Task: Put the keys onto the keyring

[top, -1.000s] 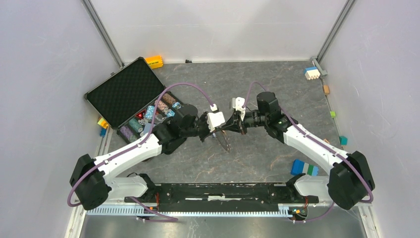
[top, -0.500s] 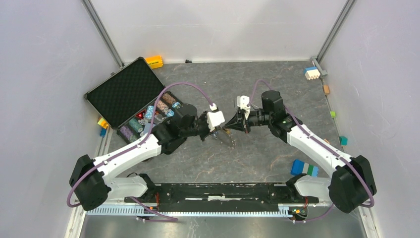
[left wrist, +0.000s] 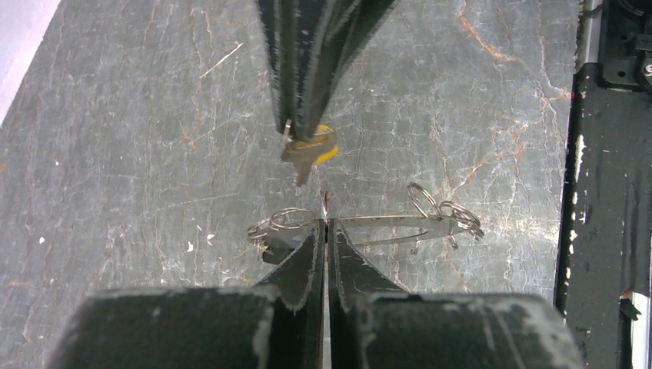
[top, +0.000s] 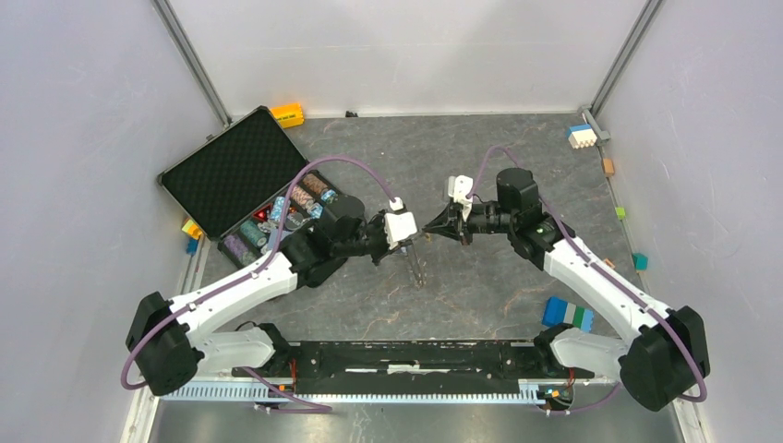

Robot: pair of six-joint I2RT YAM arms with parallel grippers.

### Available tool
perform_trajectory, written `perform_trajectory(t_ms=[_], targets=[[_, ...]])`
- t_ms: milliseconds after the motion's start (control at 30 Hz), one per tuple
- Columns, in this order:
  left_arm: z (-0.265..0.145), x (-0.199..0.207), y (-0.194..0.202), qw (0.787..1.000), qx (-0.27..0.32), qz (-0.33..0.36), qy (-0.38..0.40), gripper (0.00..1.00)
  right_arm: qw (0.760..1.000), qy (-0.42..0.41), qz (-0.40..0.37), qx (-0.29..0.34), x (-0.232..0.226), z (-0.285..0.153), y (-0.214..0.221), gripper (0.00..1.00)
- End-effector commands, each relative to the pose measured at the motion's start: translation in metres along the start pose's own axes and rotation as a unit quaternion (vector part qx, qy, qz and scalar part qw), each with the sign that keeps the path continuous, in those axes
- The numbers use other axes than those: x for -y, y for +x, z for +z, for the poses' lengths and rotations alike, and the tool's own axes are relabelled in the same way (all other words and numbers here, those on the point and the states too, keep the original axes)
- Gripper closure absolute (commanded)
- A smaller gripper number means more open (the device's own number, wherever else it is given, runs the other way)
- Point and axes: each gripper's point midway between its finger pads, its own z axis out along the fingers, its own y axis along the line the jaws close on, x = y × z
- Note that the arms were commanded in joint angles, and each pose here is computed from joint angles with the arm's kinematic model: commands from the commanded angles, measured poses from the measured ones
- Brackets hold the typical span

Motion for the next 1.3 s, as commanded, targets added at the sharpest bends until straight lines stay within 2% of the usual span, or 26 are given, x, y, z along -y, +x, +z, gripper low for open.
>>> perform_trajectory(t_ms=[0,100,233,333,567,1267], targets=[[-0.009,0.000,-0.032,0.997,0.051,0.054,0.013,0.98,0.997,0.057,-0.055,0.004,0.021,-0.014,-0.030,1.00],[-0.014,0.009,-0.037,0.996,0.054,0.063,0.042,0.98,0.996,0.047,-0.069,-0.003,0.016,-0.016,-0.027,1.00],[-0.015,0.023,-0.037,0.993,0.057,0.059,0.085,0.98,0.996,-0.026,-0.082,-0.005,-0.012,-0.012,-0.014,1.00],[-0.012,0.020,-0.034,0.995,0.060,0.044,0.074,0.98,0.994,-0.065,-0.085,-0.005,-0.029,-0.007,-0.005,1.00],[-0.010,0.006,-0.040,0.997,0.064,0.023,0.034,0.98,0.994,-0.075,-0.083,-0.002,-0.036,-0.004,-0.002,1.00],[-0.003,0.017,-0.031,0.996,0.065,0.011,0.061,0.98,0.996,-0.066,-0.060,0.000,-0.032,0.008,-0.002,1.00]])
